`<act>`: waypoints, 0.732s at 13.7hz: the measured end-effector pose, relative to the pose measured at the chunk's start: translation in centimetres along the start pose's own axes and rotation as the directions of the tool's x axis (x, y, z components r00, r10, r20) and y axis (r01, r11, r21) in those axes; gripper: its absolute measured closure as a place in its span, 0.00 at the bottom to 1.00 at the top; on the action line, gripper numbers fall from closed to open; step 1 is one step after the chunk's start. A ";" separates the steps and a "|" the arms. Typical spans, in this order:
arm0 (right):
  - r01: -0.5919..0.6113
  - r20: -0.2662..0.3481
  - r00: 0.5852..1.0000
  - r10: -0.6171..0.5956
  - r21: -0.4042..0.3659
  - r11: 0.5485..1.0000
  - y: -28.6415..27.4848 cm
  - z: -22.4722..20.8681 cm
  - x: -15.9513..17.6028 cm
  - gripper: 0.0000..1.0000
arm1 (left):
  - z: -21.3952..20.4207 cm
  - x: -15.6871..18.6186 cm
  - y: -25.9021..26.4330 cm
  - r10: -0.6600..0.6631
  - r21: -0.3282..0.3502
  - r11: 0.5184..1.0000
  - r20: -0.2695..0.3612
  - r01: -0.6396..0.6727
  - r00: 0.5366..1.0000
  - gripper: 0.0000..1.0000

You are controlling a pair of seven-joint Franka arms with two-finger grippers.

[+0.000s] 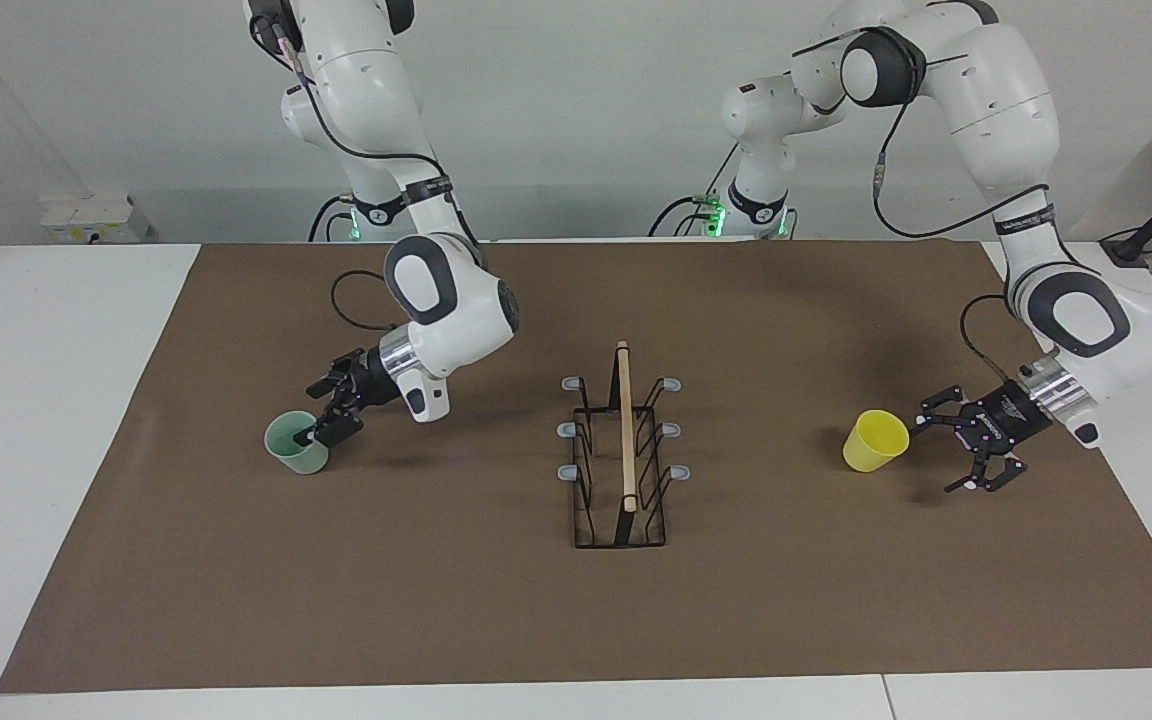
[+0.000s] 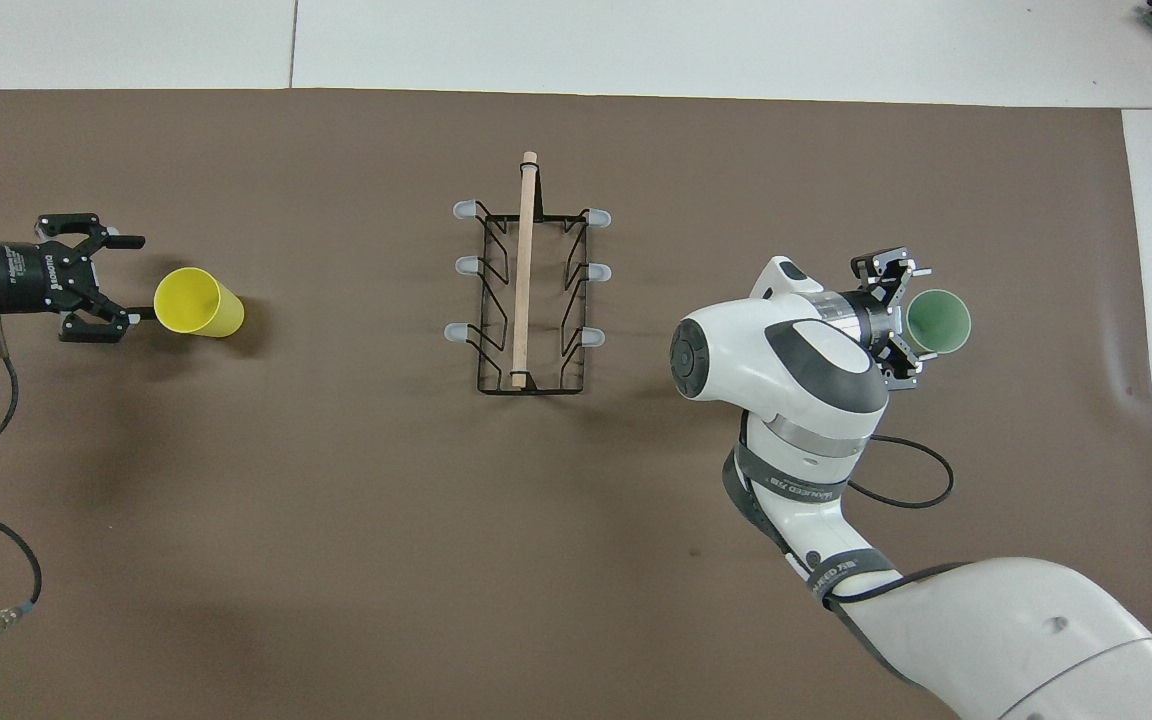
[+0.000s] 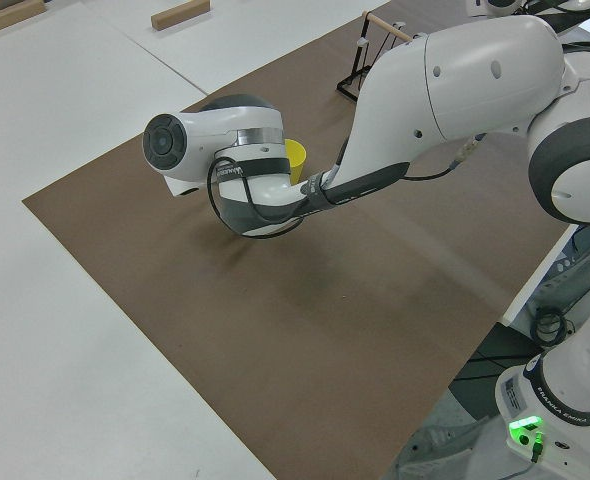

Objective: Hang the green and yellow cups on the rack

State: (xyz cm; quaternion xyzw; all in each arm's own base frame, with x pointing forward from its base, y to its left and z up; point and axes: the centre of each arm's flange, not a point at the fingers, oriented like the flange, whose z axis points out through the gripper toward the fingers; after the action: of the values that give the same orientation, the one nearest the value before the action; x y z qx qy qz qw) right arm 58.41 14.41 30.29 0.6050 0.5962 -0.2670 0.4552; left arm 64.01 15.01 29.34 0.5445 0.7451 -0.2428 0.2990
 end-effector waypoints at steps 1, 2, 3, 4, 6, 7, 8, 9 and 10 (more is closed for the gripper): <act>0.017 0.007 1.000 -0.017 -0.010 1.000 -0.1 0.4 0.8 0.00 | 0.3 0.3 -1.0 -0.012 -0.009 1.000 0.036 0.012 0.999 0.00; 0.032 0.012 0.999 -0.031 -0.012 0.999 -0.3 0.9 1.4 0.00 | 0.6 0.7 -1.8 -0.013 -0.016 1.000 0.059 0.014 0.998 0.00; 0.044 0.012 0.999 -0.044 -0.016 0.999 -0.4 1.3 2.1 0.00 | 0.9 1.1 -2.7 -0.014 -0.019 1.000 0.079 0.016 0.997 0.00; 0.057 0.006 0.998 -0.057 -0.016 0.998 -0.6 1.7 2.6 0.00 | 1.2 1.4 -3.4 -0.014 -0.024 1.000 0.100 0.016 0.995 0.00; 0.078 0.000 0.997 -0.078 -0.012 0.997 -1.0 2.3 3.2 0.00 | 1.8 2.1 -4.5 -0.016 -0.037 0.999 0.110 0.021 0.994 0.00; 0.082 0.000 0.997 -0.082 -0.010 0.997 -1.2 2.5 3.3 0.00 | 2.1 2.3 -4.9 -0.021 -0.045 0.999 0.112 0.027 0.993 0.00; 0.084 0.000 0.996 -0.084 -0.010 0.996 -1.2 2.5 3.4 0.00 | 2.5 2.5 -5.4 -0.022 -0.048 0.998 0.117 0.027 0.993 0.00; 0.085 -0.001 0.996 -0.085 -0.010 0.996 -1.2 2.5 3.4 0.00 | 3.1 2.8 -6.0 -0.021 -0.053 0.998 0.127 0.028 0.992 0.00; 0.086 -0.004 0.996 -0.086 -0.012 0.996 -1.3 2.5 3.5 0.00 | 3.7 3.1 -6.7 -0.020 -0.062 0.998 0.143 0.029 0.990 0.00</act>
State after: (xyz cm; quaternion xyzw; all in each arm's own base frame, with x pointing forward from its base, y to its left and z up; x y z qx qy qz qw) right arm 58.24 13.74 25.86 0.5767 0.6243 -0.2817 0.4453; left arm 57.60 12.60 24.82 0.5066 0.7361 -0.2605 0.3656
